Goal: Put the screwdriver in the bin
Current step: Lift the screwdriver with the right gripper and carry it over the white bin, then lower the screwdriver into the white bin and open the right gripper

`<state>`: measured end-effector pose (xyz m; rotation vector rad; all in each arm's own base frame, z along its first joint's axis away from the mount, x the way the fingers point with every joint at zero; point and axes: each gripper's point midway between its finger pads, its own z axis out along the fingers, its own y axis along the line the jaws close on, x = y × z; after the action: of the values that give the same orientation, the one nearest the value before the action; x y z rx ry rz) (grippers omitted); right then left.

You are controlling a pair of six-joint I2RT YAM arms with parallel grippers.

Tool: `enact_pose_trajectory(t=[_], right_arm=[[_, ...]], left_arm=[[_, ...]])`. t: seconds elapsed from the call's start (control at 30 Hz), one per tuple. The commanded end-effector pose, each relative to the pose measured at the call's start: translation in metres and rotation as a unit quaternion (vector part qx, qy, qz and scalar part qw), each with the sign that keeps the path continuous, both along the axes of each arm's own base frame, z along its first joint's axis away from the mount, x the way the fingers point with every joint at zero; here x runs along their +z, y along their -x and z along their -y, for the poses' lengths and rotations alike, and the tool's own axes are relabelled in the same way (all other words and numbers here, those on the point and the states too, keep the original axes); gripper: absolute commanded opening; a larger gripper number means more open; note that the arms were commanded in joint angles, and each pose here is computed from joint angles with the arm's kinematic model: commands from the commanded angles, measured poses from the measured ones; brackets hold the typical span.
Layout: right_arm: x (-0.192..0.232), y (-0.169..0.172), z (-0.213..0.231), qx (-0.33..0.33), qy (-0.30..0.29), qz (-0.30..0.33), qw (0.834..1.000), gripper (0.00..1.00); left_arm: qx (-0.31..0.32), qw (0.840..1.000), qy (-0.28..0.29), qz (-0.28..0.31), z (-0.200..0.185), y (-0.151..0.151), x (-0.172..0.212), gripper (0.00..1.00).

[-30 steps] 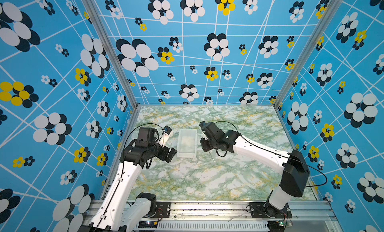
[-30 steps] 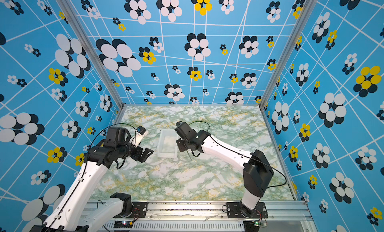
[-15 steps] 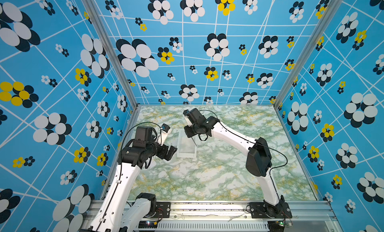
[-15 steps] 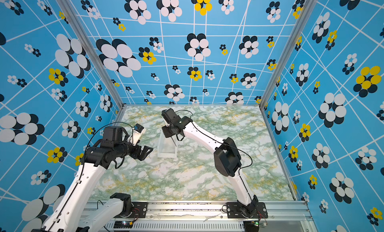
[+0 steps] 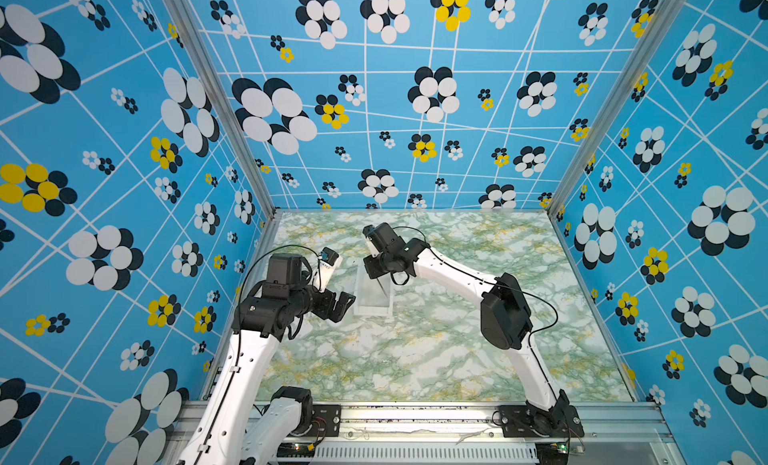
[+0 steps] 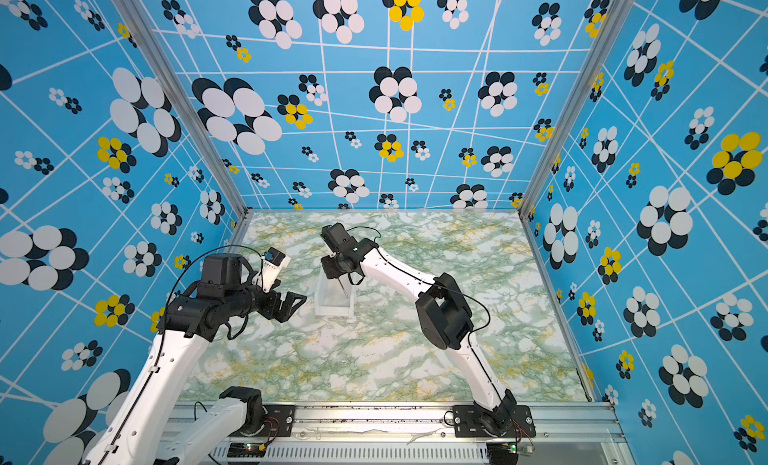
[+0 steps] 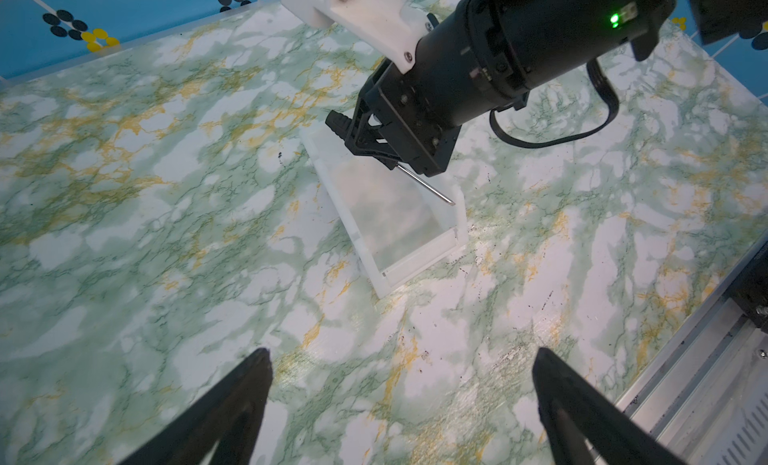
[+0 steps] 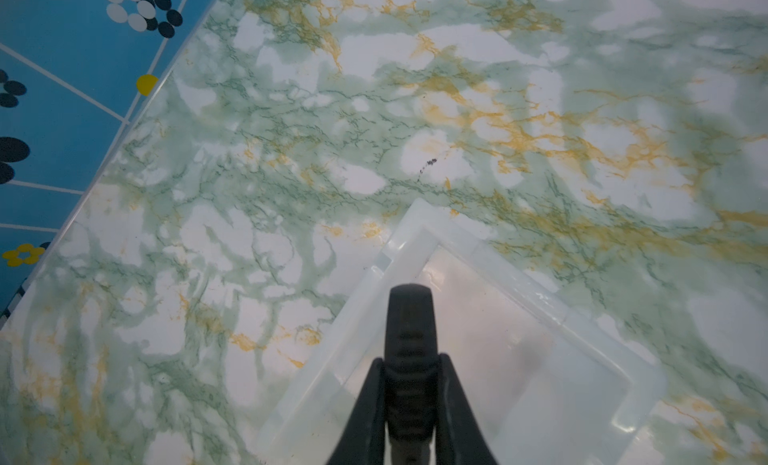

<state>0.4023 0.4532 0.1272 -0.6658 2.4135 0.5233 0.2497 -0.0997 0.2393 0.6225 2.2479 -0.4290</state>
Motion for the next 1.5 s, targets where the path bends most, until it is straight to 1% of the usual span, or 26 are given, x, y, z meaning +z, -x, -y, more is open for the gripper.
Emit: enact_pose_trajectory(t=[0.0, 0.37, 0.87, 1.47], right_arm=[[0.0, -0.008, -0.011, -0.014, -0.025, -0.002, 1.0, 0.15], [-0.029, -0.011, -0.012, -0.021, -0.008, -0.016, 1.0, 0.15], [-0.054, -0.014, -0.013, -0.032, 0.0, -0.027, 0.999, 0.17], [-0.074, -0.014, -0.01, -0.039, 0.015, -0.039, 0.998, 0.23]], left_arm=[[-0.003, 1.0, 0.018, 0.002, 0.003, 0.002, 0.006, 0.99], [-0.013, 1.0, 0.026, 0.004, 0.006, 0.007, 0.008, 0.99], [-0.004, 0.999, 0.036, 0.007, 0.003, 0.006, 0.01, 0.99], [0.001, 0.999, 0.039, 0.005, 0.002, 0.004, 0.009, 0.99]])
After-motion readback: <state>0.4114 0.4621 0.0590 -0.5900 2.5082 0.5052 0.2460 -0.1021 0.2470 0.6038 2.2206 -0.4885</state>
